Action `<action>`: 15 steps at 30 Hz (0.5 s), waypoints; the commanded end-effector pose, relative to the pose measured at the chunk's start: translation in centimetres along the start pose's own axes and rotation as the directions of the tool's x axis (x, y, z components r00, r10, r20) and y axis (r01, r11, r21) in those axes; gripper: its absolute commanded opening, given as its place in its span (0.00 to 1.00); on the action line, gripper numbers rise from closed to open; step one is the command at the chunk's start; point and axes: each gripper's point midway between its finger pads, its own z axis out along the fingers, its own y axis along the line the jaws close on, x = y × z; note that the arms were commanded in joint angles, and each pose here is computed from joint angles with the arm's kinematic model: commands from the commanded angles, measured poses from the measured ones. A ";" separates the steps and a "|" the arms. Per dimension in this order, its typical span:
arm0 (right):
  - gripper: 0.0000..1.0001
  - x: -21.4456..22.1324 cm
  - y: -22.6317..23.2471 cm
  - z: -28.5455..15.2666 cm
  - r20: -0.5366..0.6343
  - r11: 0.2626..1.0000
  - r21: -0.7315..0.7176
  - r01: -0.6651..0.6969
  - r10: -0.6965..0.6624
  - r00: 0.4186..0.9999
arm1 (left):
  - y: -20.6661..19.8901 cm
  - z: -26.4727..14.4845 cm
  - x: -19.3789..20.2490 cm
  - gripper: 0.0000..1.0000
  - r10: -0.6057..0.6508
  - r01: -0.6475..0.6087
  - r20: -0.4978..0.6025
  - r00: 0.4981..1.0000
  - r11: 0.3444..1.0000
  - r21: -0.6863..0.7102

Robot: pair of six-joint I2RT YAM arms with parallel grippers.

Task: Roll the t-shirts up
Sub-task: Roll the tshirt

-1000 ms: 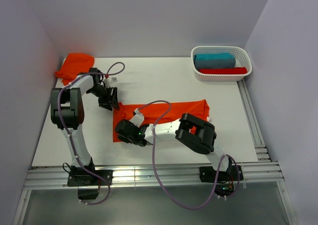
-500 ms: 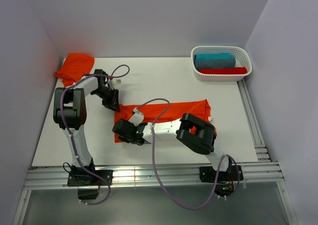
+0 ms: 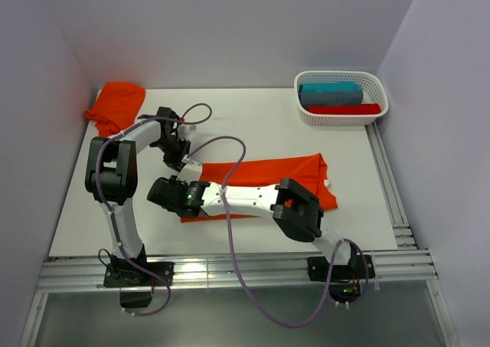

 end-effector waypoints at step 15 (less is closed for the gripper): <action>0.53 1.4 -3.3 1.6 0.038 0.939 0.255 0.232 -0.250 0.968 | -1.4 -1.6 -0.2 0.21 0.036 -0.035 0.022 0.999 0.998 -0.045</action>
